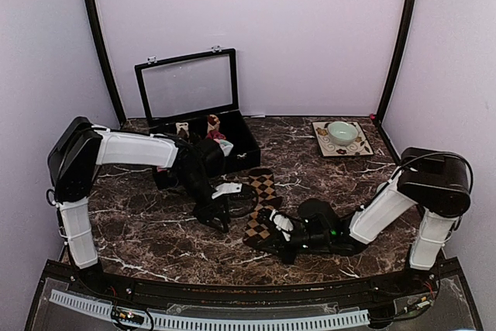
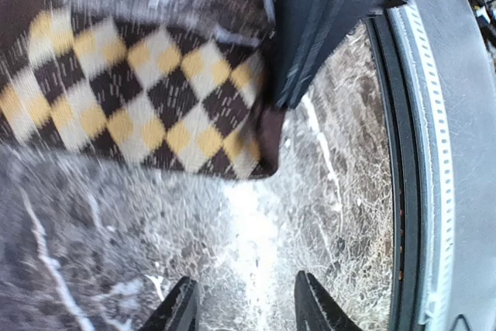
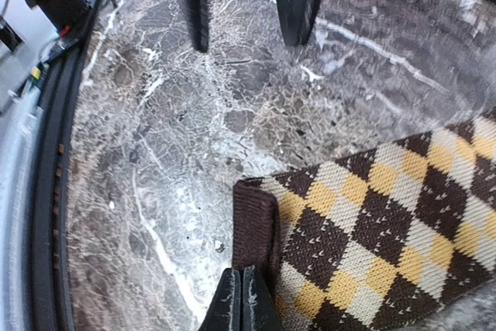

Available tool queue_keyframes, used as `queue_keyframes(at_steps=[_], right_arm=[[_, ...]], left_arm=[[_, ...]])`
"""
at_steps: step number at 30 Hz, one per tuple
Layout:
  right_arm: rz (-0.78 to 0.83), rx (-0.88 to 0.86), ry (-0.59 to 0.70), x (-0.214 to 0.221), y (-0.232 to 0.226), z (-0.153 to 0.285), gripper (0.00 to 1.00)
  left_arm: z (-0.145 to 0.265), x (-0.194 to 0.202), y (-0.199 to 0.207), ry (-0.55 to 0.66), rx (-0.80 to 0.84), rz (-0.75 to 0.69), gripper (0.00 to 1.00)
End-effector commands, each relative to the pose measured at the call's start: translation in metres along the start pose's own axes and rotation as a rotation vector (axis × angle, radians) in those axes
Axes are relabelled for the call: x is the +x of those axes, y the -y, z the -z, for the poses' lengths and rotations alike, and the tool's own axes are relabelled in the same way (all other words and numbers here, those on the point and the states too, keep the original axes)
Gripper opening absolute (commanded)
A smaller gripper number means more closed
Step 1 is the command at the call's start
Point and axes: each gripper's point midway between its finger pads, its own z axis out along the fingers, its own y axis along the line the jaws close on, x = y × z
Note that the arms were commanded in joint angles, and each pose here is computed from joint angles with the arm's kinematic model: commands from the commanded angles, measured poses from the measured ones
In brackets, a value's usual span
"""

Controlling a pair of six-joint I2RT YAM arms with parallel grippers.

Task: Roll the socks
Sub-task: Roll the sock at the center of the board.

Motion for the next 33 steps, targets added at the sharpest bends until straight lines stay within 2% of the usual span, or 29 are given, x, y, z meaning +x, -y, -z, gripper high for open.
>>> queue_keyframes(at_steps=[1, 9, 15, 18, 22, 33], right_arm=[[-0.321, -0.192, -0.305, 0.075, -0.020, 0.006, 0.00], [-0.535, -0.278, -0.419, 0.080, -0.022, -0.003, 0.00], [-0.701, -0.258, -0.514, 0.097, -0.011, -0.008, 0.00], [-0.734, -0.251, -0.507, 0.095, -0.008, -0.009, 0.00], [-0.772, -0.239, -0.504, 0.094, -0.003, -0.010, 0.00], [-0.822, -0.167, -0.551, 0.110, 0.005, -0.009, 0.00]], left_arm=[[0.010, -0.024, 0.006, 0.080, -0.087, -0.215, 0.44], [-0.022, -0.031, 0.037, 0.034, -0.129, -0.462, 0.42], [-0.033, -0.025, 0.035, -0.008, -0.181, -0.537, 0.42], [-0.040, -0.019, 0.038, -0.024, -0.206, -0.584, 0.42], [-0.048, -0.010, 0.034, -0.058, -0.228, -0.596, 0.39], [-0.057, -0.014, 0.032, -0.076, -0.261, -0.598, 0.33]])
